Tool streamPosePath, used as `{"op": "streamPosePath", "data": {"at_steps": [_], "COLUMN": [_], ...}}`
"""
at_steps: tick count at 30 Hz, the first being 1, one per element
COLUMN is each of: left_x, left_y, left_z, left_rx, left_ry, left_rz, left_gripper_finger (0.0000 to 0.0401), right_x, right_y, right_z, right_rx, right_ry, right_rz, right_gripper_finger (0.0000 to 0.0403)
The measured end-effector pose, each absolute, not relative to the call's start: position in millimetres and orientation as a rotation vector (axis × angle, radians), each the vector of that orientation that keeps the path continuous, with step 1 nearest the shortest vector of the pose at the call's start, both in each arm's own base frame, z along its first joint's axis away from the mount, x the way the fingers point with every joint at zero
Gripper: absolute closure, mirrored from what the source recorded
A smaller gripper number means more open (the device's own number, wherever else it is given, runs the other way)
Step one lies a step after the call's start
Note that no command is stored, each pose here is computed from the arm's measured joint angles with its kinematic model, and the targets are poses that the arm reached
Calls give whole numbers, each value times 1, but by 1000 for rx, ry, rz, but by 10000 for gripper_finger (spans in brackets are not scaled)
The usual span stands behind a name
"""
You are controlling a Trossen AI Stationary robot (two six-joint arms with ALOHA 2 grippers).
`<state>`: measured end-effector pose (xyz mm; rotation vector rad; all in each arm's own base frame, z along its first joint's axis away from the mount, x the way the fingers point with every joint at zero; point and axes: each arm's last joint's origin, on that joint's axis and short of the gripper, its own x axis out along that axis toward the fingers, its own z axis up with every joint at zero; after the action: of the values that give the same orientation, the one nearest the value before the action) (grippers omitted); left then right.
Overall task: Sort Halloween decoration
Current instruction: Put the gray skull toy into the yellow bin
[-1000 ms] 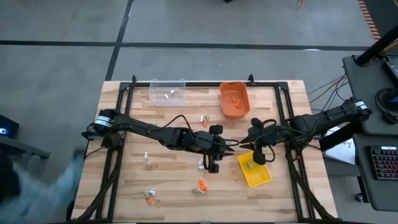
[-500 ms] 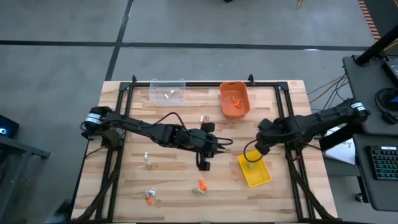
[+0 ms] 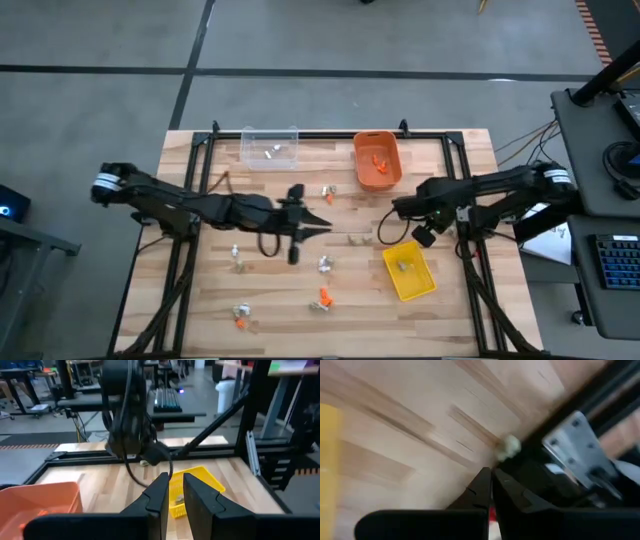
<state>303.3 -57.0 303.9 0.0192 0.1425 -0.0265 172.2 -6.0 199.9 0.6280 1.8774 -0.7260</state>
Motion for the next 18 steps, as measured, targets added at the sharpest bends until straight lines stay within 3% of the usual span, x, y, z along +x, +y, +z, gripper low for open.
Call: {"op": "streamPosePath", "data": {"at_steps": [9,18], "left_x": [241,197], "left_y": [-46,-37], "left_z": [320,332], "left_rx": [-20,-31], "left_ry": [1,-114], "left_rz": [-12,-13], "left_gripper_finger": [361,361], "right_x": [172,174], "right_y": [-14,-17], "right_z": [165,150], "right_rx": [566,540], "right_ry": [2116,1972], "right_rz": [-734,-840], "right_gripper_finger": [394,394]}}
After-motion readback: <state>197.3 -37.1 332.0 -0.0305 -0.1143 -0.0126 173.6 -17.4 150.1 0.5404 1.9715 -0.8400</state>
